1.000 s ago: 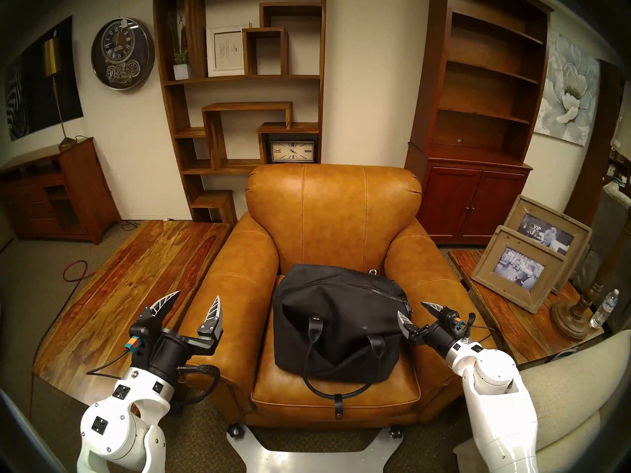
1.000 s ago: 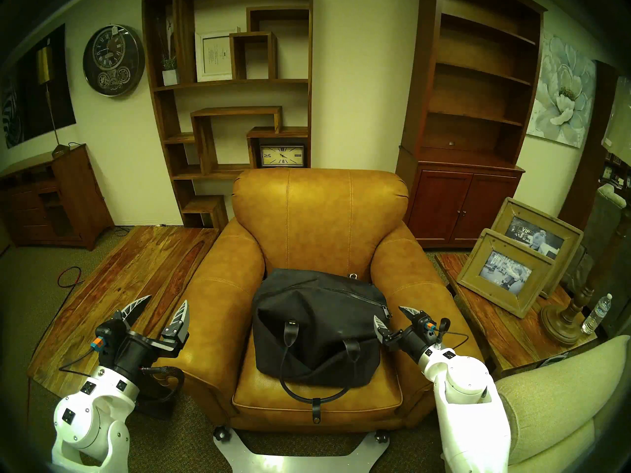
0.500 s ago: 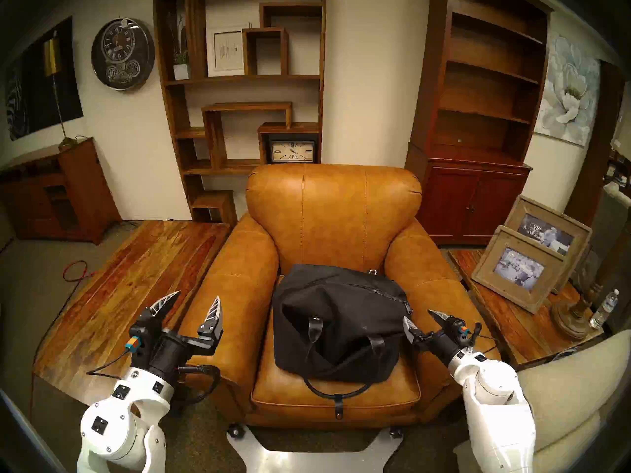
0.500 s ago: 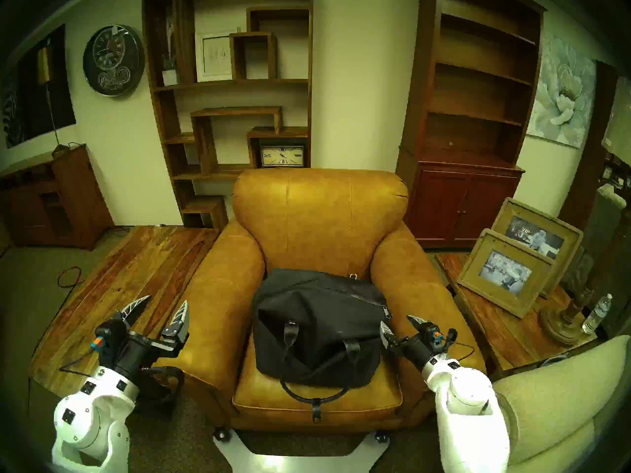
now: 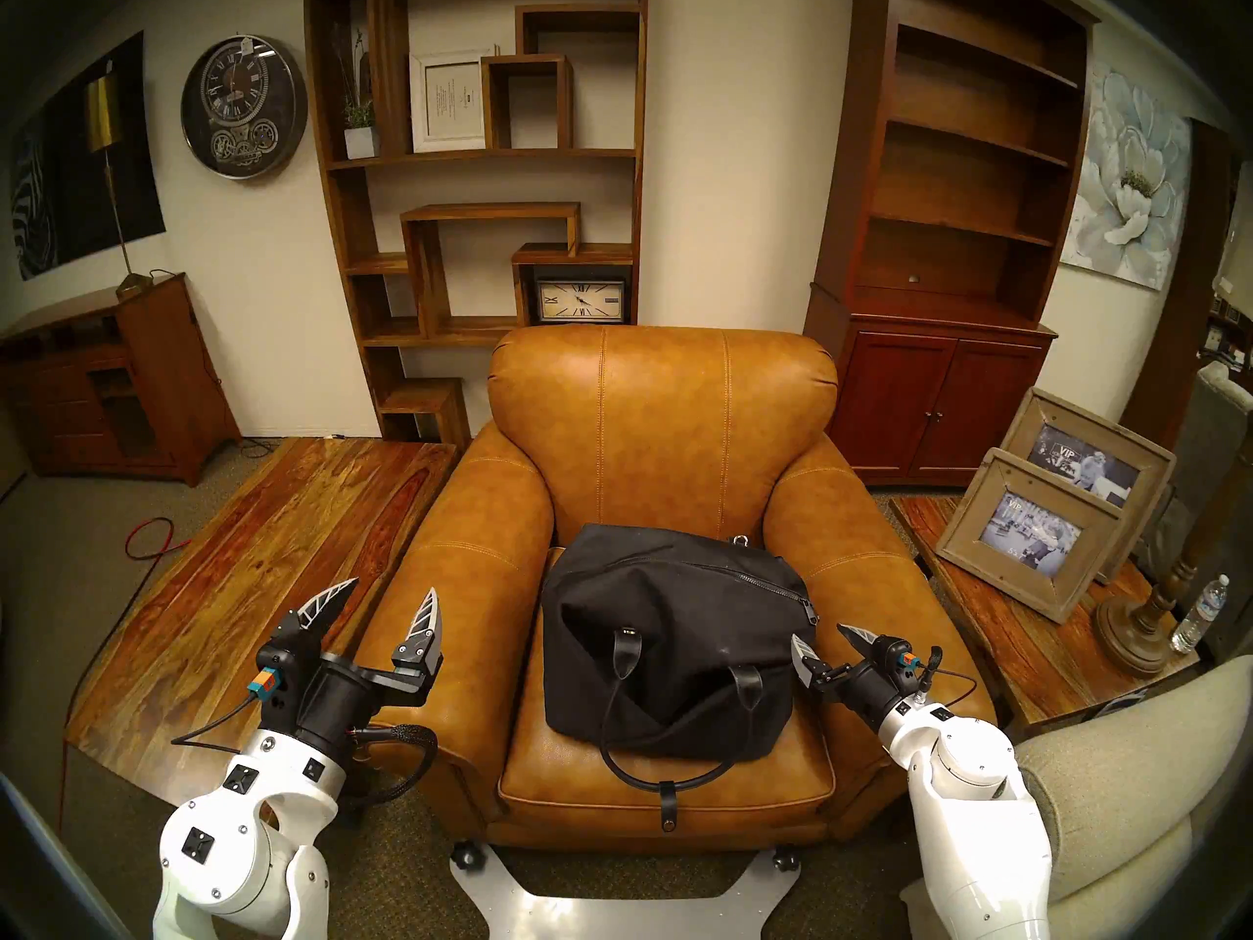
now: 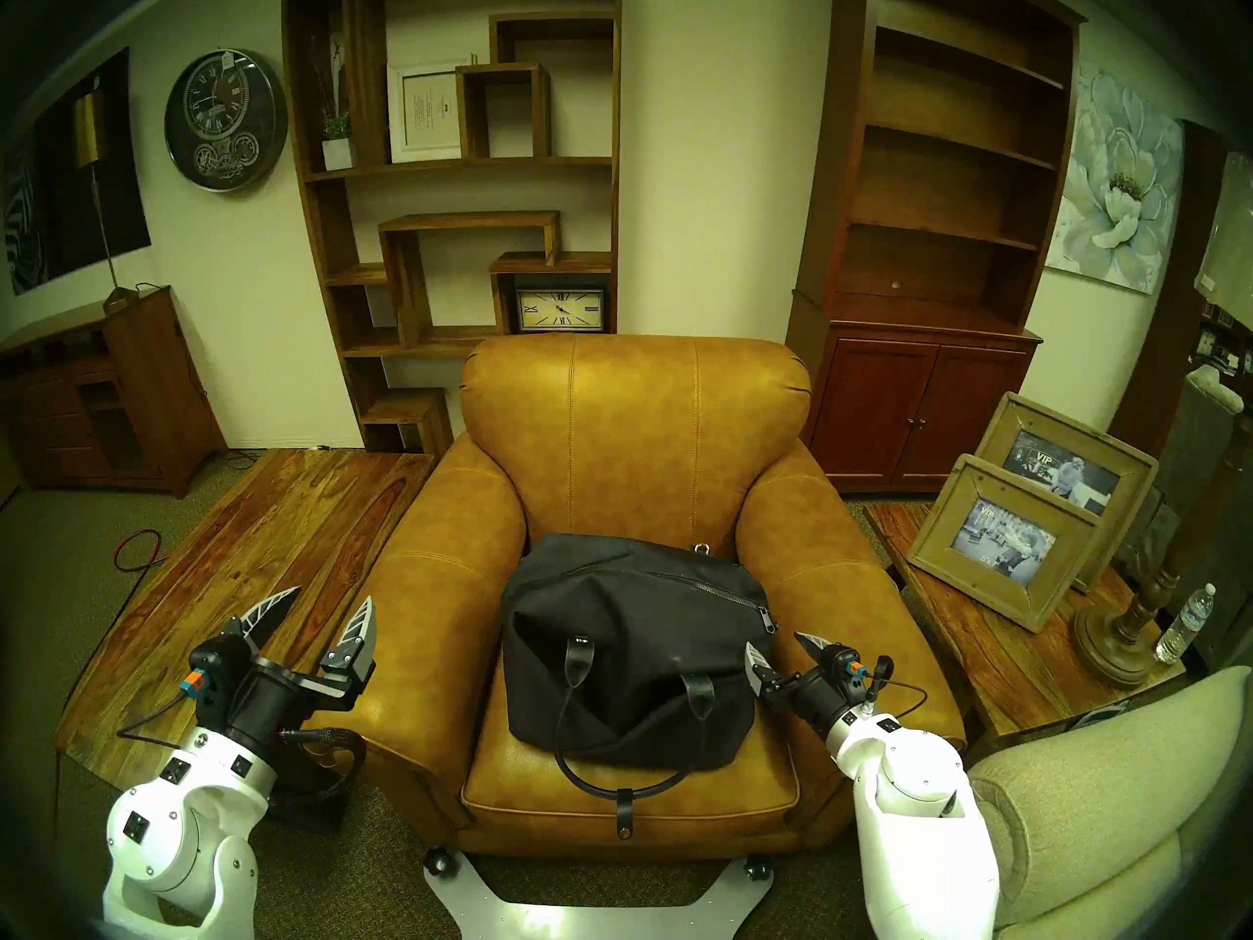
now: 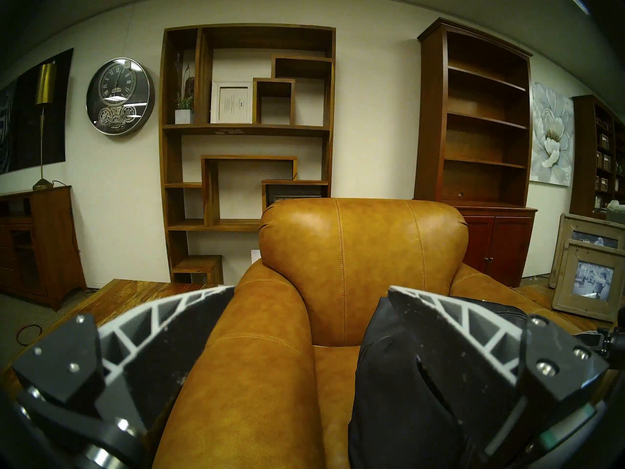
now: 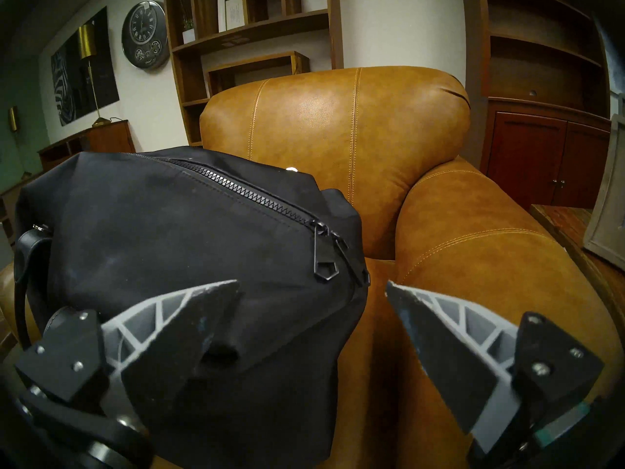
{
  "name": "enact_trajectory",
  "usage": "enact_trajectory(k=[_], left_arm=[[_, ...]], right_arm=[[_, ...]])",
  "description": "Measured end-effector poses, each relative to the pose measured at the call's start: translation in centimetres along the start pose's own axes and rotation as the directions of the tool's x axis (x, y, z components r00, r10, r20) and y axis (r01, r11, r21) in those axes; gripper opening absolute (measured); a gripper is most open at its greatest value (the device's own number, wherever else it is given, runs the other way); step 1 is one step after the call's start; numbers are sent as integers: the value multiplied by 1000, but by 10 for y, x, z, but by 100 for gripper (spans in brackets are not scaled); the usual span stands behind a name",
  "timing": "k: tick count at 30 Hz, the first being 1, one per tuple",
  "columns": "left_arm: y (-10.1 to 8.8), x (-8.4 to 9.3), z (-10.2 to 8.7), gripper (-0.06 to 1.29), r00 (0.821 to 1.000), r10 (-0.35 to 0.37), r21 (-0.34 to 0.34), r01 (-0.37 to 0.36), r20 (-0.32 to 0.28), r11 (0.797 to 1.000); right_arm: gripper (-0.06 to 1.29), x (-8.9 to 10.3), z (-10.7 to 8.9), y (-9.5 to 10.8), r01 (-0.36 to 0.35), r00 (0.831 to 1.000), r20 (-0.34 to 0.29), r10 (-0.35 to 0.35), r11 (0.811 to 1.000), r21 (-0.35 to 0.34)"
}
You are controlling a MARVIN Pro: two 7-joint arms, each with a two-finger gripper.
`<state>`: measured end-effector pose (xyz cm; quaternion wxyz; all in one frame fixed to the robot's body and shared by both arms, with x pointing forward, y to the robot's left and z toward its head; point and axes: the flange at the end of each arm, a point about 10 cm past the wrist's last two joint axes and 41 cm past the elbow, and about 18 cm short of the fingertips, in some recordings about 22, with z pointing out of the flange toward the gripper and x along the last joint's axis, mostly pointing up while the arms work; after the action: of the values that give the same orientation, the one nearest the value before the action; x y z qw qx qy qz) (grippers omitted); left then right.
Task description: Open a bag with a zipper
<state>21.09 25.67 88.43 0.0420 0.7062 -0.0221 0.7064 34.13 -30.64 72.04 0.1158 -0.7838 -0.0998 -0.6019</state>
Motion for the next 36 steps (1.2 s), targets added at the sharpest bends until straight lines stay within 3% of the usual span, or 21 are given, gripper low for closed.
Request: enact_trajectory(k=[17,21,24,27,36], left_arm=[[0,0,0,127,1000,0,0,0,0,1000],[0,0,0,127,1000,0,0,0,0,1000],[0,0,0,127,1000,0,0,0,0,1000],[0,0,0,127,1000,0,0,0,0,1000],[0,0,0,127,1000,0,0,0,0,1000]], right_arm=[[123,17,17,3,-12,999,-37,14,999,45],[112,17,18,3,-24,999,-26,25,998,50],[111,15,19,4,-32,999,-16,33,998,50],[92,13,20,4,-40,999,-6,41,998,48],[83,7,22,3,-65,998,8,65,997,34]])
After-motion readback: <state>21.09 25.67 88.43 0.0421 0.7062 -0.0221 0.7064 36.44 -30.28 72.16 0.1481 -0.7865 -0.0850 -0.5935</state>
